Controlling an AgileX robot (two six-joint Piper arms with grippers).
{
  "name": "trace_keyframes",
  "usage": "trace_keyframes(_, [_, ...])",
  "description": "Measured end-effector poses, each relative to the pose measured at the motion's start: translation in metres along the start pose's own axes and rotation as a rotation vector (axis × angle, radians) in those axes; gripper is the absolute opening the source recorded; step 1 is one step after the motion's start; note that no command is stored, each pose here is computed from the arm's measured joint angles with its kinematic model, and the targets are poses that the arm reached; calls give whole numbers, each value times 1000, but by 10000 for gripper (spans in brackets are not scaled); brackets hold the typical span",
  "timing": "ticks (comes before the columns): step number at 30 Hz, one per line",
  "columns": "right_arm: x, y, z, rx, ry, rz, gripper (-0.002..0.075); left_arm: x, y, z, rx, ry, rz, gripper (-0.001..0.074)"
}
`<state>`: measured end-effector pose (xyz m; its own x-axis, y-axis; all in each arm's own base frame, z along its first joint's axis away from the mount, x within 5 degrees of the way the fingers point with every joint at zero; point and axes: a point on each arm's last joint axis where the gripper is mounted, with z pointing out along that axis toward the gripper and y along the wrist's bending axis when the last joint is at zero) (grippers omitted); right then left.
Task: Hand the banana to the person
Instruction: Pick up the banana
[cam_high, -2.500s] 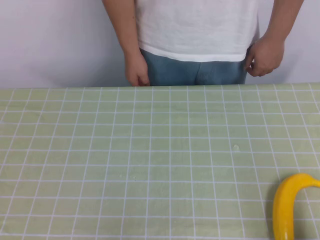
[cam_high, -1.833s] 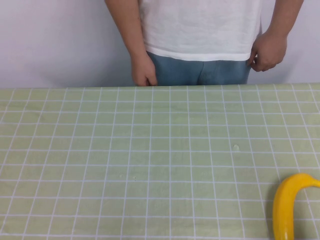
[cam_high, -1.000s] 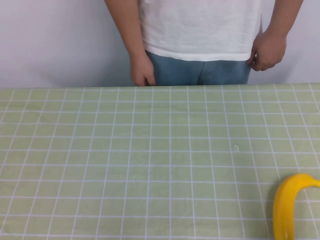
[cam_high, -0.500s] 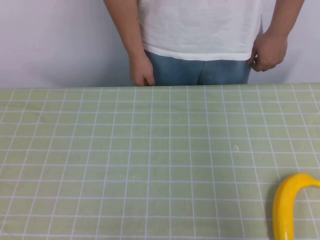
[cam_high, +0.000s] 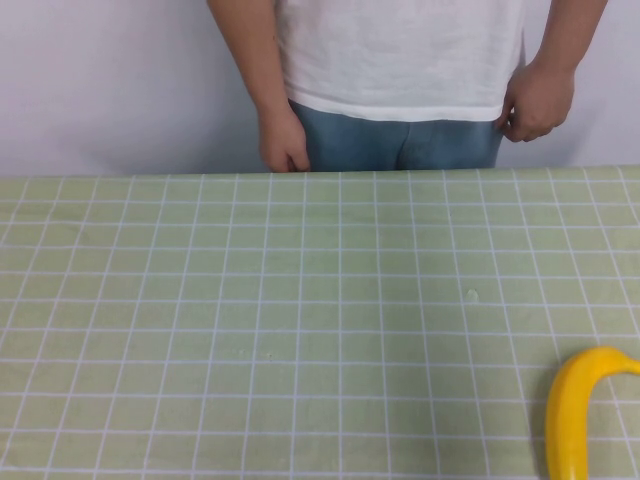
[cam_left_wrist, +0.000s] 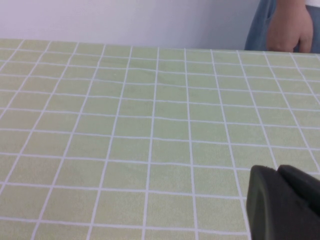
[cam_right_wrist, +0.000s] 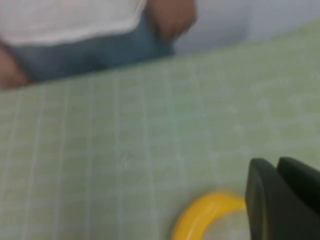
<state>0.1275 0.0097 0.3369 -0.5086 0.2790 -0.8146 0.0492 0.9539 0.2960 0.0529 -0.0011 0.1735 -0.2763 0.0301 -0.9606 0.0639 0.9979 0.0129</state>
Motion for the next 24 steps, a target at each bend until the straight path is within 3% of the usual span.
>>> trace_keyframes(6, [21, 9, 35, -112, 364, -29, 41, 0, 0, 0, 0, 0, 0, -4])
trace_keyframes(14, [46, 29, 74, -158, 652, -57, 413, 0, 0, 0, 0, 0, 0, -4])
trace_keyframes(20, [65, 31, 104, 59, 740, -84, 425, 0, 0, 0, 0, 0, 0, -4])
trace_keyframes(24, [75, 37, 126, 68, 759, -92, 425, 0, 0, 0, 0, 0, 0, -4])
